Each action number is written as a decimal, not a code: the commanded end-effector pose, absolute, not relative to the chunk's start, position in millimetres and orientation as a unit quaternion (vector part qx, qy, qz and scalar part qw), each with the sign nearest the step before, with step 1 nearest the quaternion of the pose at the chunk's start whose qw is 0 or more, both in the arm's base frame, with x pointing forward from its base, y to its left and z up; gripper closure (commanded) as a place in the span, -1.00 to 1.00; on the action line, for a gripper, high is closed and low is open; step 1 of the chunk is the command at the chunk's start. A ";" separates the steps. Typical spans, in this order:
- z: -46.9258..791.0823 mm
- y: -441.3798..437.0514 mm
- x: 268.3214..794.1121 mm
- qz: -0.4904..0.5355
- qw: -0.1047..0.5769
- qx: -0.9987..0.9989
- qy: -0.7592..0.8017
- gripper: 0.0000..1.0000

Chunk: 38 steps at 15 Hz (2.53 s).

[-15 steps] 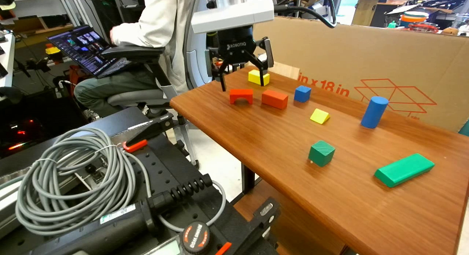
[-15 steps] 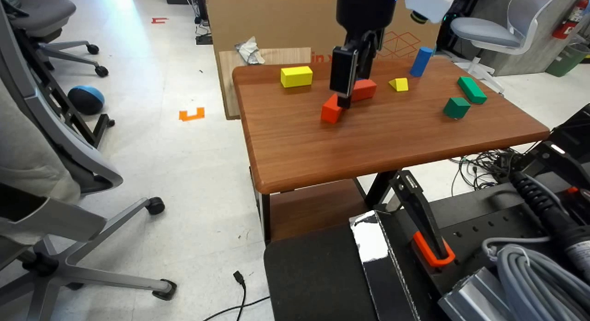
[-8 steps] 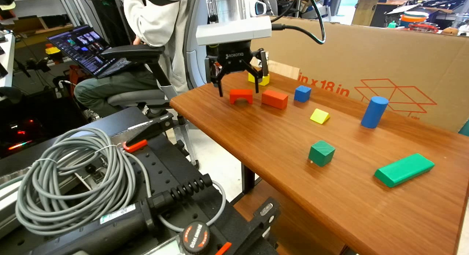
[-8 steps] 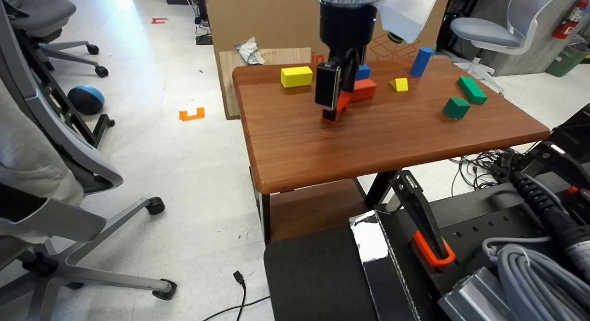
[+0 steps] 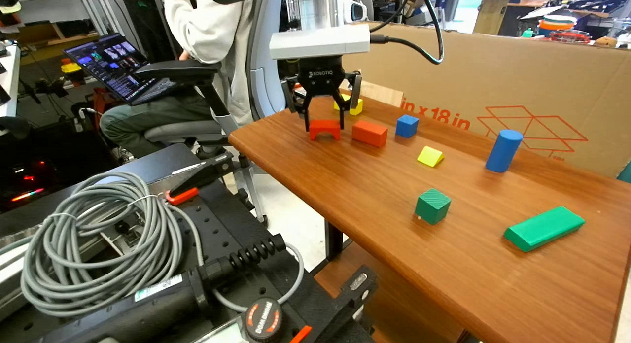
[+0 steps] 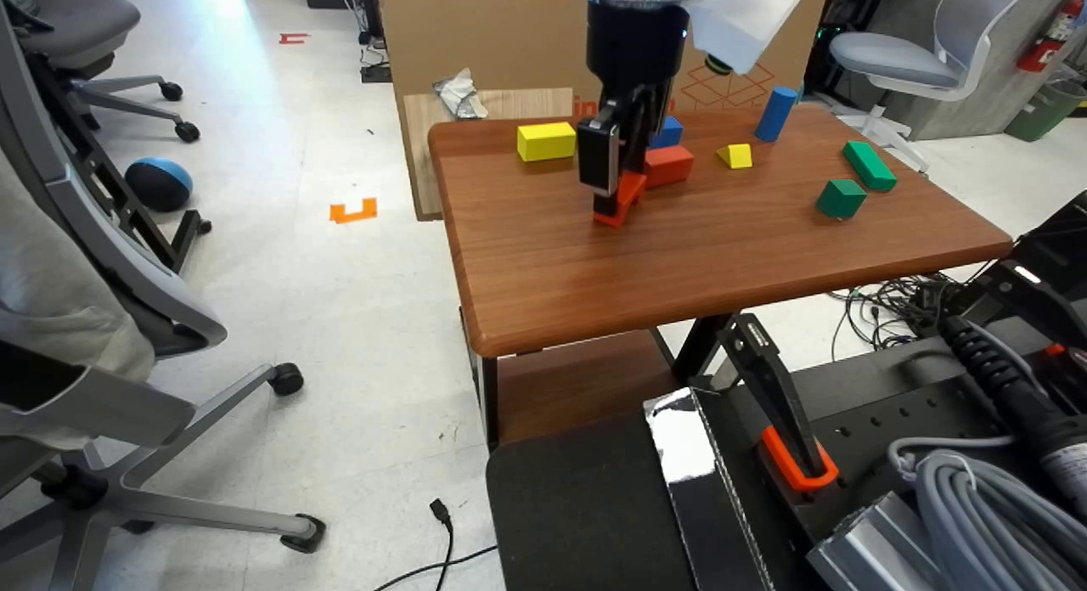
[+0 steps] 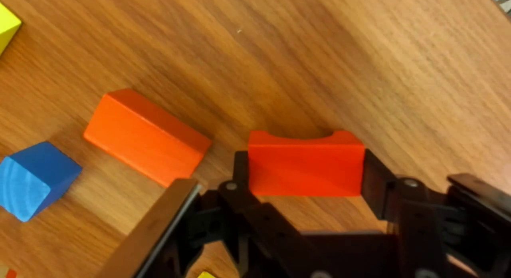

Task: Put the two orange blocks on the yellow block on the right and then put a blue block on the orange block

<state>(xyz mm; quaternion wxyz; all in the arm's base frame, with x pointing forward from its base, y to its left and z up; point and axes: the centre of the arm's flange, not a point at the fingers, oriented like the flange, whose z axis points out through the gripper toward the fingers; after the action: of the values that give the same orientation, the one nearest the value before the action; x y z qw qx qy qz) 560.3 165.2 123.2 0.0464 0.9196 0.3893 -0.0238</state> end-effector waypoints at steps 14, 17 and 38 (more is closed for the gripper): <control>230.0 166.7 624.5 -0.016 -0.111 0.988 0.103 0.17; 238.1 169.4 639.6 -0.005 -0.100 0.992 0.078 0.17; 180.9 179.6 671.4 0.032 -0.026 0.998 0.054 0.17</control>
<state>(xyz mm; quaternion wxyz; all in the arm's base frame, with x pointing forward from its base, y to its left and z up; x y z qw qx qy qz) 670.8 173.0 187.4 -0.0405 0.9981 0.0438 0.0170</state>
